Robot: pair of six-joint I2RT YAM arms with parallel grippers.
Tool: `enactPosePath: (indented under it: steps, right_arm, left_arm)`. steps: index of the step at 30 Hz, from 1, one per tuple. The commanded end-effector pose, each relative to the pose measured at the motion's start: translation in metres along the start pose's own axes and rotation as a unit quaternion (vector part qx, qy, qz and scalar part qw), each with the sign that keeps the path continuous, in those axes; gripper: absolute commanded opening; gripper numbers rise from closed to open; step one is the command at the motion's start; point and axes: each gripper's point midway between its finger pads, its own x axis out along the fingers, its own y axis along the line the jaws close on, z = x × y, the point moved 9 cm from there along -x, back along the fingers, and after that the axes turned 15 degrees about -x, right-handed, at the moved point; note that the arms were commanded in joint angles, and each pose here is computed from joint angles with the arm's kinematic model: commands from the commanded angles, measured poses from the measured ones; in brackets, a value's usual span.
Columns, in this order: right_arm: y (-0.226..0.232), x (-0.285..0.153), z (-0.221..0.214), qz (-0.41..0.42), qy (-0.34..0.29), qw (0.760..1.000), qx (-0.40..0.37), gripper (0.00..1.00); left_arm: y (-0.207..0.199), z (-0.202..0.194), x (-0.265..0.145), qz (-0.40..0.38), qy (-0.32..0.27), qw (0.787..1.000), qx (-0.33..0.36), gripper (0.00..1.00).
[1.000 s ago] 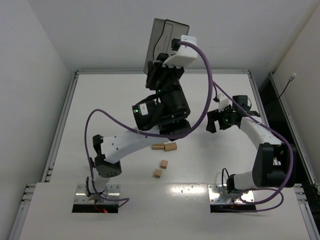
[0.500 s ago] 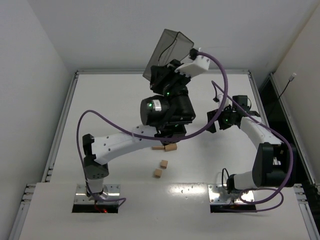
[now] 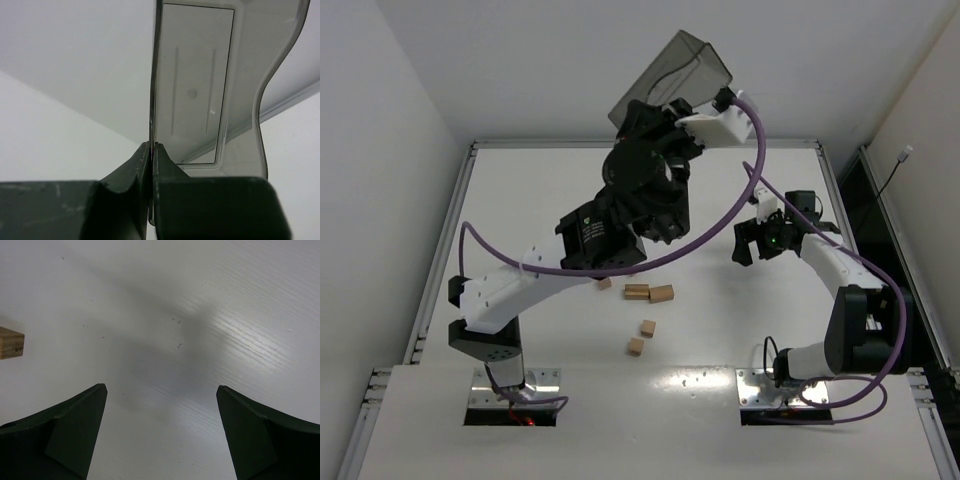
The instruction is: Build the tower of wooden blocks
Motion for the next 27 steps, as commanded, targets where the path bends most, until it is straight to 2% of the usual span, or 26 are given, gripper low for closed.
enactPosePath:
  steps: [1, 4, 5, 7, 8, 9, 11, 12, 13, 18, 19, 20, 21, 22, 27]
  right_arm:
    - [-0.003, -0.001, 0.007, 0.003, -0.025, 1.0, -0.016, 0.88]
    - [-0.002, -0.002, 0.006, 0.009, -0.024, 1.0, -0.014, 0.88]
    - [-0.004, -0.003, 0.01, 0.006, -0.028, 0.999, -0.021, 0.88]
    - [-0.004, -0.001, 0.008, 0.009, -0.024, 0.999, -0.019, 0.88]
    - [-0.004, -0.001, 0.008, 0.009, -0.024, 0.999, -0.019, 0.88]
    - [-0.004, 0.002, 0.007, 0.012, -0.021, 1.0, -0.016, 0.88]
    - [-0.004, 0.002, 0.007, 0.012, -0.02, 1.0, -0.016, 0.88]
    - [-0.004, 0.004, 0.005, 0.014, -0.017, 1.0, -0.014, 0.88]
    - [-0.004, 0.004, 0.005, 0.014, -0.017, 1.0, -0.014, 0.88]
    - [-0.004, 0.005, 0.006, 0.021, -0.015, 1.0, -0.012, 0.88]
    - [-0.004, 0.007, 0.005, 0.028, -0.015, 0.999, -0.01, 0.88]
    - [-0.004, 0.007, 0.005, 0.028, -0.015, 0.999, -0.01, 0.88]
    - [-0.004, 0.007, 0.005, 0.028, -0.015, 0.999, -0.01, 0.88]
    - [-0.004, 0.007, 0.005, 0.028, -0.015, 0.999, -0.01, 0.88]
    - [-0.003, 0.009, 0.004, 0.034, -0.015, 0.999, -0.007, 0.88]
  left_arm:
    - [-0.013, -0.014, -0.006, -0.105, -0.025, 0.994, -0.01, 0.0]
    - [-0.023, -0.023, -0.001, -0.173, -0.023, 0.982, -0.073, 0.0]
    - [-0.028, -0.032, 0.0, -0.196, -0.009, 0.979, -0.061, 0.0]
    - [-0.031, -0.048, 0.015, -0.229, 0.026, 0.966, -0.117, 0.0]
    - [-0.036, -0.051, 0.013, -0.263, 0.026, 0.959, -0.105, 0.0]
    - [-0.034, -0.06, 0.025, -0.264, 0.05, 0.953, -0.137, 0.0]
    - [-0.045, -0.076, 0.035, -0.317, 0.082, 0.932, -0.154, 0.0]
    - [-0.042, -0.09, 0.05, -0.304, 0.111, 0.929, -0.178, 0.0]
    - [-0.045, -0.096, 0.057, -0.326, 0.123, 0.918, -0.191, 0.0]
    - [-0.028, -0.13, 0.102, -0.304, 0.188, 0.894, -0.269, 0.0]
    - [-0.018, -0.146, 0.121, -0.275, 0.213, 0.889, -0.298, 0.0]
    - [-0.013, -0.162, 0.135, -0.268, 0.238, 0.876, -0.324, 0.0]
    - [-0.014, -0.16, 0.135, -0.275, 0.234, 0.873, -0.327, 0.0]
    - [-0.007, -0.179, 0.148, -0.256, 0.258, 0.865, -0.347, 0.0]
    - [0.016, -0.249, 0.187, -0.138, 0.334, 0.856, -0.37, 0.0]
